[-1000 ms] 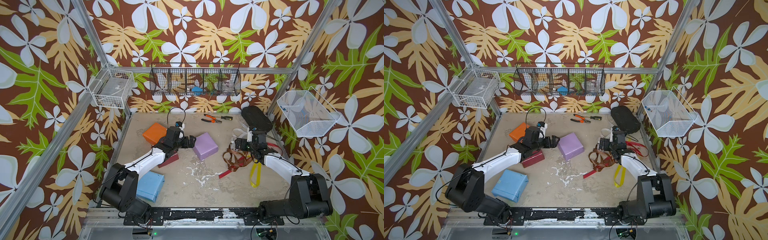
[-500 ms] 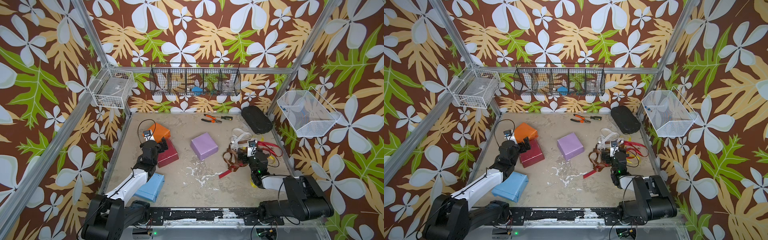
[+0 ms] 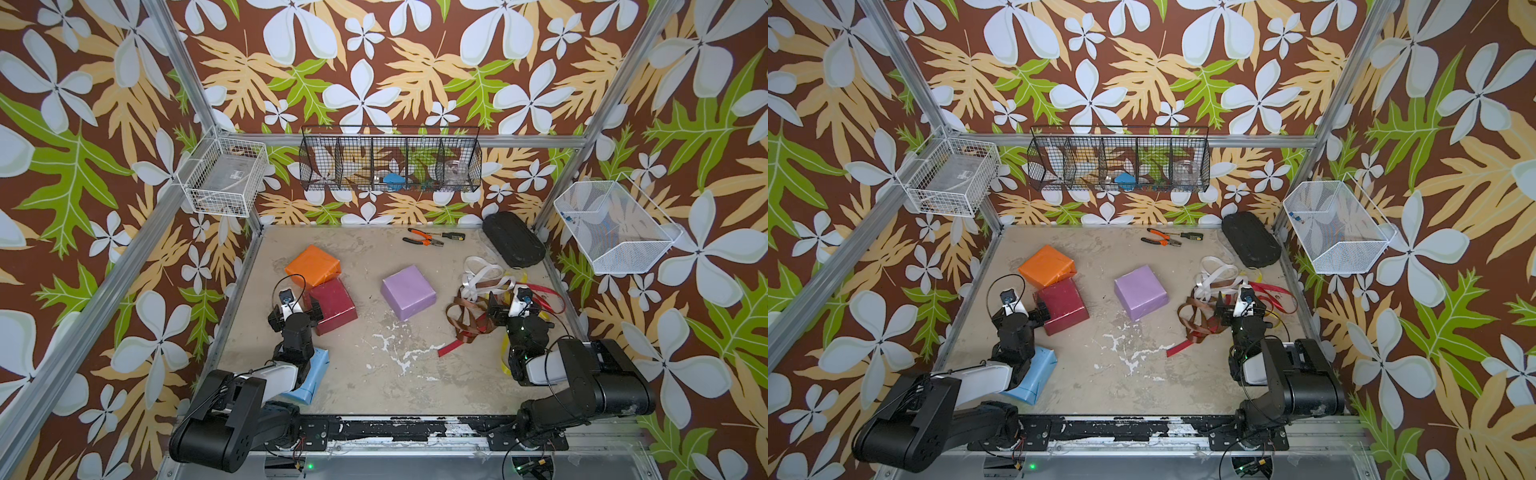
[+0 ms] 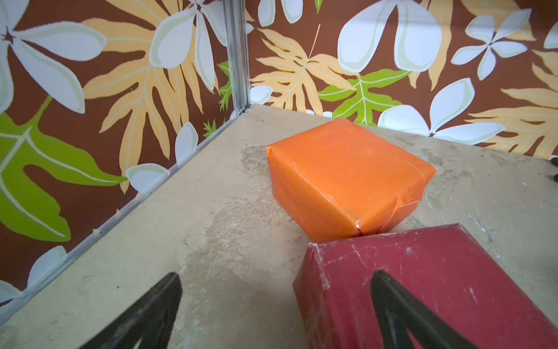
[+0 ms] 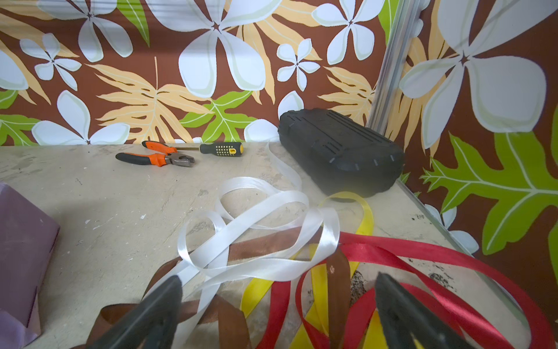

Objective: Untie the ribbon bows on the gift boxes
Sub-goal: Reset both arms

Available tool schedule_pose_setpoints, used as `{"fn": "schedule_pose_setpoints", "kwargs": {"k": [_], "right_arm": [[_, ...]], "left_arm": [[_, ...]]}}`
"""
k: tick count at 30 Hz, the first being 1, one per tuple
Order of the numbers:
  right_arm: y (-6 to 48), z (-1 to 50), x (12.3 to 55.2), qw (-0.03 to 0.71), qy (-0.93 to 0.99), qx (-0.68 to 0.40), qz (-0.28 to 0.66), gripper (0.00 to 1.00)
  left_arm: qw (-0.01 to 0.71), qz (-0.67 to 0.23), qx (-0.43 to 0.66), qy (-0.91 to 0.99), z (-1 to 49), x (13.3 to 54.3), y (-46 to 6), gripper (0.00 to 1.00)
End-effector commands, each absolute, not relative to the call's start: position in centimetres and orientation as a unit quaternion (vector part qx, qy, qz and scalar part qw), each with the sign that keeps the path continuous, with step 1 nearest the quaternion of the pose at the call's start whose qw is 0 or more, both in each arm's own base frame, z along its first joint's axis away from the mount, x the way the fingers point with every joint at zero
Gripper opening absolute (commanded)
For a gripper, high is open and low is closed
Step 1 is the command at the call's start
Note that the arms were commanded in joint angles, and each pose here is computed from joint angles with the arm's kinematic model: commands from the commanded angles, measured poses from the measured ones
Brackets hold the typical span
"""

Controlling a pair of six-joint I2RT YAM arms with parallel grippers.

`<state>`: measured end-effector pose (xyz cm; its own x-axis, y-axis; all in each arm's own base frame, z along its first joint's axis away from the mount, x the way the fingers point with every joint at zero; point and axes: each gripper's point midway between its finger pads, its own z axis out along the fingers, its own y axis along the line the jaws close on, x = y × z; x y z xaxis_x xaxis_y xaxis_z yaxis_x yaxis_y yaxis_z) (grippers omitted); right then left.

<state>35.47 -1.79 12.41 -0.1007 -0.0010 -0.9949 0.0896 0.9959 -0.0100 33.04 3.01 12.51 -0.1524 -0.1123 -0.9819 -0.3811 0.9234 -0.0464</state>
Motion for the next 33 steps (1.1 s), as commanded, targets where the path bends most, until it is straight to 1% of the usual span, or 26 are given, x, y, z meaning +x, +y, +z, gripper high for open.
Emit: {"fn": "schedule_pose_setpoints", "kwargs": {"k": [1,3,5,7,8,10,12,14,16,21,22,25,33], "right_arm": [[-2.2,13.1,35.7,0.679,0.732,0.044,-0.037,1.0],[-2.2,13.1,35.6,0.679,0.732,0.045,-0.038,1.0],[-2.2,13.2,35.7,0.679,0.731,0.045,-0.038,1.0],[-2.2,13.1,35.6,0.679,0.732,0.044,-0.038,1.0],[-2.2,13.1,35.6,0.679,0.732,0.044,-0.038,1.0],[-2.2,13.1,35.6,0.679,0.732,0.044,-0.038,1.0],[-2.2,13.1,35.6,0.679,0.732,0.044,-0.038,1.0],[-2.2,13.1,35.7,0.679,0.732,0.044,-0.038,1.0],[-2.2,13.2,35.7,0.679,0.731,0.044,-0.038,1.0],[-2.3,13.1,35.7,0.679,0.732,0.044,-0.039,1.0],[-2.1,13.1,35.8,0.678,0.733,0.04,-0.037,1.0],[0.1,12.7,36.6,0.667,0.744,-0.018,-0.009,1.0],[0.0,12.8,36.5,0.67,0.742,-0.016,-0.015,1.0]], "left_arm": [[0.691,0.089,-0.148,0.702,15.6,33.5,2.6,1.0],[0.697,0.081,-0.142,0.698,15.2,33.6,2.7,1.0],[0.679,0.069,-0.112,0.722,14.2,34.9,1.6,1.0],[0.678,0.052,-0.11,0.725,13.6,34.8,1.7,1.0],[0.696,0.054,-0.102,0.708,14.2,34.5,1.6,1.0],[0.682,0.039,-0.088,0.725,13.6,34.4,0.9,1.0],[0.698,0.047,-0.089,0.709,14.3,34.3,1.1,1.0],[0.682,0.043,-0.094,0.724,13.7,34.6,1.1,1.0],[0.695,0.048,-0.092,0.712,14.2,34.4,1.2,1.0],[0.69,0.05,-0.093,0.716,14.0,34.6,1.2,1.0],[0.686,0.05,-0.094,0.72,13.8,34.7,1.2,1.0],[0.686,0.051,-0.094,0.72,13.9,34.8,1.3,1.0],[0.686,0.051,-0.095,0.72,13.9,34.8,1.3,1.0]]}}
